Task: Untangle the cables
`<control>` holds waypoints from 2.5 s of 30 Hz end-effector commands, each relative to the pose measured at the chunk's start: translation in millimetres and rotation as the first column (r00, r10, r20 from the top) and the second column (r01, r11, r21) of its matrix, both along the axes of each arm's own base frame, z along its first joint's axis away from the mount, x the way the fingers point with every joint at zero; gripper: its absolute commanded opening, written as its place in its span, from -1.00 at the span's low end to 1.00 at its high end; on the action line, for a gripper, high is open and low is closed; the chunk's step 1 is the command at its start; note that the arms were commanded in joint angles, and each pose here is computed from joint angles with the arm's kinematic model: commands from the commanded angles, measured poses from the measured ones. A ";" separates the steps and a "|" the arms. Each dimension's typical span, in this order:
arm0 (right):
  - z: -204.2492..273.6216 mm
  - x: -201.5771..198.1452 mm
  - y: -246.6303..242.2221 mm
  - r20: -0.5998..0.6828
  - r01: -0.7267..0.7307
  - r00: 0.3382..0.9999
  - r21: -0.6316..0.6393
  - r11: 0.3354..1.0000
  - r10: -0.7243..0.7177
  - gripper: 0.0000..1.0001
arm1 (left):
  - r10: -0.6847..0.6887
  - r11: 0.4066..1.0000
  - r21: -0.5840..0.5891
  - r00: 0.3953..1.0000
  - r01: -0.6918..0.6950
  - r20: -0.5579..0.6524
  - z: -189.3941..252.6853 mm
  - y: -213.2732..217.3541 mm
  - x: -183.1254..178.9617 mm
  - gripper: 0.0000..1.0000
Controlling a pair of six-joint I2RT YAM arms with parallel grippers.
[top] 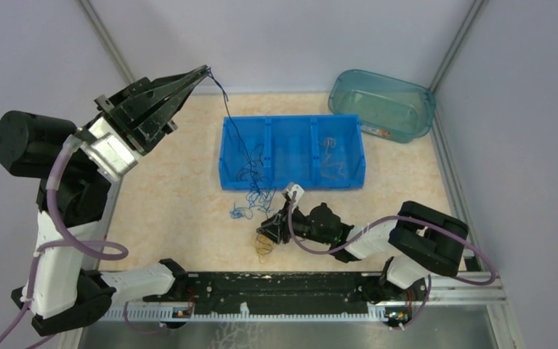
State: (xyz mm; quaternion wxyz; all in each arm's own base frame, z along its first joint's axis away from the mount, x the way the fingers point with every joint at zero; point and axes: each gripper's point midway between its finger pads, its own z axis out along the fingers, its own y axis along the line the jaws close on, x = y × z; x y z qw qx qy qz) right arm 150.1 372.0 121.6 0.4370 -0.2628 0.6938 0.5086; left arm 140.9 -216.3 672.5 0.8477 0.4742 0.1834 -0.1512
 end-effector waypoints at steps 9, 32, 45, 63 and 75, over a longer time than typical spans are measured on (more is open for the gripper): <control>-22.8 6.6 -47.7 -0.060 0.198 0.979 0.031 0.980 -0.196 -1.00 | 0.112 0.991 -0.103 0.967 -0.090 0.230 46.4 27.7 -20.8 -1.00; 39.1 30.4 -77.5 0.147 0.328 0.937 -0.052 0.943 -0.318 0.31 | 0.165 0.986 -0.080 0.947 -0.149 0.276 41.3 33.9 -21.9 -1.00; 221.0 -8.3 -56.4 0.406 0.033 0.908 0.177 0.984 -0.103 0.59 | -0.003 0.998 0.062 0.999 0.006 -0.046 -46.3 3.3 -7.1 -1.00; 207.1 -10.4 -28.5 0.351 -0.038 0.936 0.182 0.983 -0.029 0.37 | -0.017 0.999 0.043 0.997 0.020 -0.070 -42.4 6.4 -11.7 -1.00; 197.8 -38.1 -6.6 0.354 -0.220 0.922 0.149 0.964 0.156 0.28 | -0.013 0.999 0.039 0.998 0.016 -0.057 -38.2 7.5 -12.4 -1.00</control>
